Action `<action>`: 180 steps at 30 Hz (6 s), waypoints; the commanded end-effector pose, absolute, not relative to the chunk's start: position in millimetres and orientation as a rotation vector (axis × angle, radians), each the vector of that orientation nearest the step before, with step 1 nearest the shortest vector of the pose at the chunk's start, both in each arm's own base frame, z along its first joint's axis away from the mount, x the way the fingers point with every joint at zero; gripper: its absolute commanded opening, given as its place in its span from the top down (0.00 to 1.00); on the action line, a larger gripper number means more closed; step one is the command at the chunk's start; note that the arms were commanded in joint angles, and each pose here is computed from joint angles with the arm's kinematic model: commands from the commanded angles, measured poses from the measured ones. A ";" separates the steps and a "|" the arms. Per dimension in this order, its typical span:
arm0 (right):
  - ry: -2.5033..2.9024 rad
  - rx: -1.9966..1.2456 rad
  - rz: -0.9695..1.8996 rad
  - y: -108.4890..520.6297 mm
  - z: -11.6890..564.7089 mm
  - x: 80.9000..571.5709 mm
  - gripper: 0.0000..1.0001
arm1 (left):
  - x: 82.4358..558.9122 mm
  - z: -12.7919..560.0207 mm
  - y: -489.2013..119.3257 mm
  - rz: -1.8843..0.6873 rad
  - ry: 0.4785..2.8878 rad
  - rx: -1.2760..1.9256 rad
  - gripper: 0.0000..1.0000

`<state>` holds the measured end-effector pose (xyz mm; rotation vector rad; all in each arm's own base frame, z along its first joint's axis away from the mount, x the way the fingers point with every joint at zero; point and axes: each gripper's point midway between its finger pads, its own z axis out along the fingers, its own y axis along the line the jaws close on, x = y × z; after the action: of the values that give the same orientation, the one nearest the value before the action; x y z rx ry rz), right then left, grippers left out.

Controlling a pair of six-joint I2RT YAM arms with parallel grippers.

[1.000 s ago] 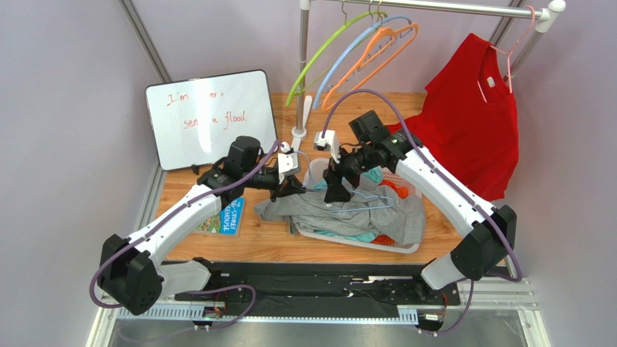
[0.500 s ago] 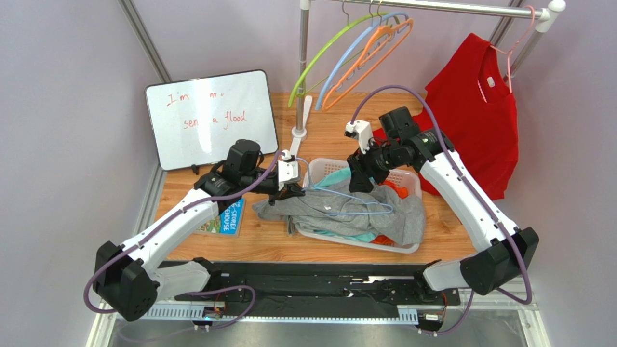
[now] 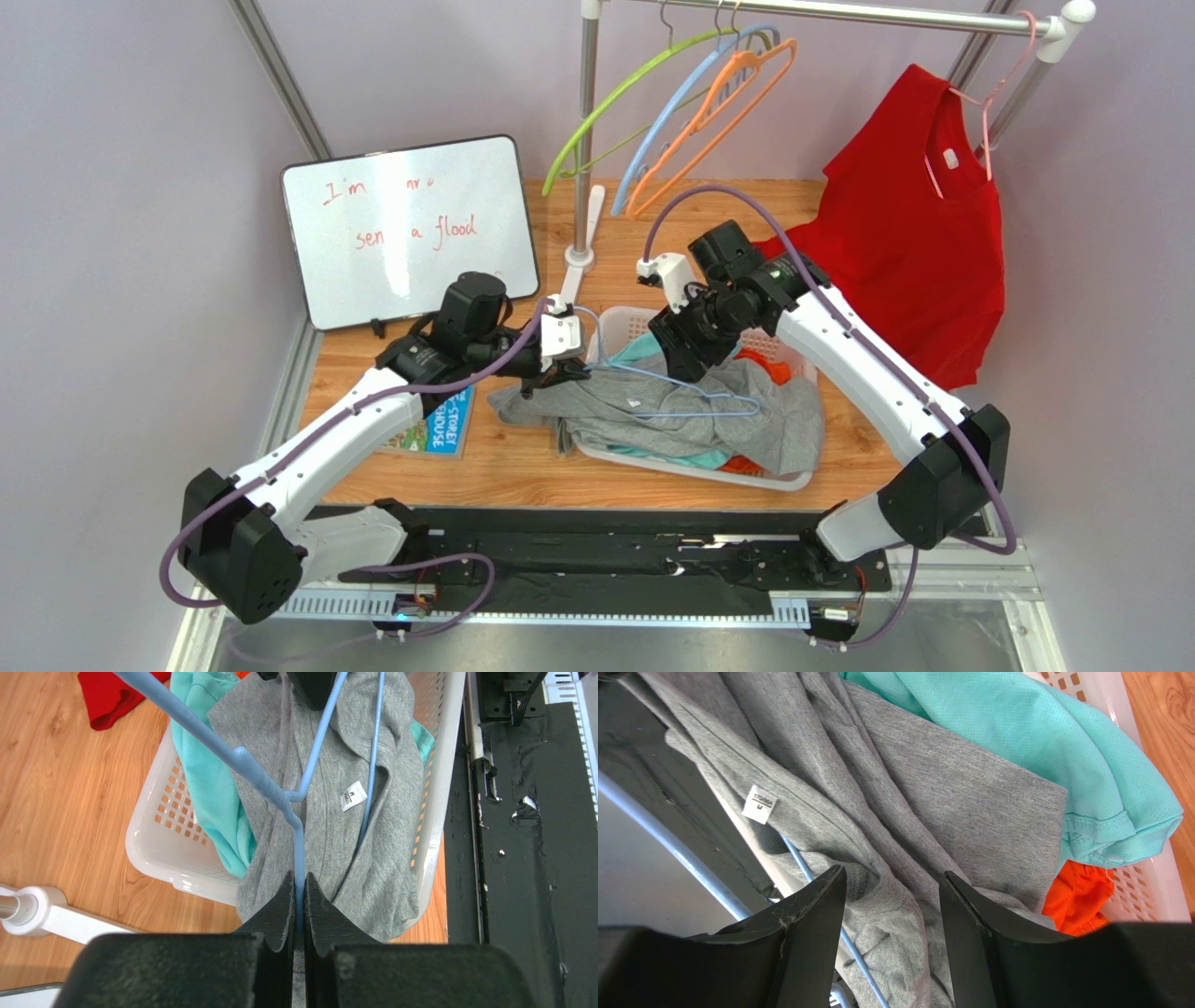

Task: Place the t-shirt on the hanger

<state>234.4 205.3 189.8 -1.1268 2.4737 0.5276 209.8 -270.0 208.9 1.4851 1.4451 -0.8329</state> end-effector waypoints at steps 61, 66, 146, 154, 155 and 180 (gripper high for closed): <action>2.247 -0.893 0.733 172.8 272.3 228.0 0.55 | 239.1 222.1 -209.4 -0.540 1.583 1.314 1.00; 2.132 -0.902 0.748 184.7 309.6 247.8 0.49 | 194.7 231.0 -218.7 -0.651 1.316 1.476 1.00; 2.385 -0.958 0.218 118.4 252.2 235.6 1.00 | 268.2 199.8 -183.2 -0.099 1.623 1.435 1.00; 2.255 -1.053 0.404 153.3 288.9 229.0 1.00 | 255.4 220.7 -217.0 -0.160 1.573 1.495 1.00; 2.231 -1.086 0.452 160.9 294.3 223.2 1.00 | 255.3 236.9 -222.8 -0.169 1.554 1.484 1.00; 1.822 -1.490 0.589 204.1 371.3 170.4 0.30 | 225.3 358.3 -268.1 -0.235 1.349 1.527 1.00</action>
<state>207.7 200.3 393.5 -1.3204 1.7573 0.5002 226.0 -260.9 328.9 1.5372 1.4061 -0.2288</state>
